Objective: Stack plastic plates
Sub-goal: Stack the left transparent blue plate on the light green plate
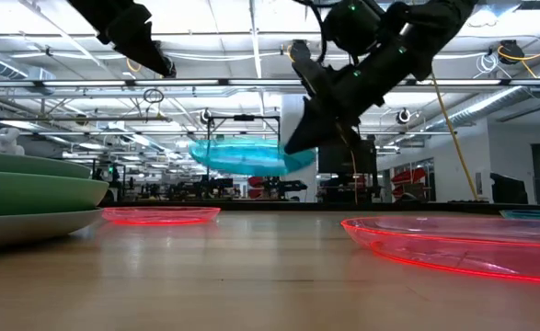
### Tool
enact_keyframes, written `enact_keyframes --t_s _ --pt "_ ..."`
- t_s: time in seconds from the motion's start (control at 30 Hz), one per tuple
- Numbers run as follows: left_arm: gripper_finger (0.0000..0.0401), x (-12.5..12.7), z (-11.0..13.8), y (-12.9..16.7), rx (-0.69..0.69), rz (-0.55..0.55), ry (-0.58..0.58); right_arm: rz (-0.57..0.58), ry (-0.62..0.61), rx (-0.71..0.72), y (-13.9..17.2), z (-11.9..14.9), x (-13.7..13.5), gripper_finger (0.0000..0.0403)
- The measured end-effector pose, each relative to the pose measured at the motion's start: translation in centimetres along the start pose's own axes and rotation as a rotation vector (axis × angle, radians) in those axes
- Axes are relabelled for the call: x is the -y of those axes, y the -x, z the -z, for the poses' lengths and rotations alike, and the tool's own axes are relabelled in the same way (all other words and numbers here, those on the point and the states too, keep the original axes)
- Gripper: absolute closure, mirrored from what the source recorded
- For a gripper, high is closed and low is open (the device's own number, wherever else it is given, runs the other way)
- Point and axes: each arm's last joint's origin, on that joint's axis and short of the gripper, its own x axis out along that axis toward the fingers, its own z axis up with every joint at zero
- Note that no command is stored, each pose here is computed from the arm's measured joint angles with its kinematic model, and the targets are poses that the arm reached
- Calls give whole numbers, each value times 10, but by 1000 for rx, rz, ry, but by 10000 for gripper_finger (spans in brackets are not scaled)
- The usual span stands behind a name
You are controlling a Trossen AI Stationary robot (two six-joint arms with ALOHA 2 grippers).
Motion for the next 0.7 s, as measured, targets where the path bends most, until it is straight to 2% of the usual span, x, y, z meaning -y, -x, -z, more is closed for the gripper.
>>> enact_keyframes --t_s 0.33,0.7 --pt "256 0 0 0 4 -15 -20 -109 133 47 -15 -40 -54 401" --pt "256 1 4 6 26 -123 -43 -216 148 -9 -60 -53 -81 401"
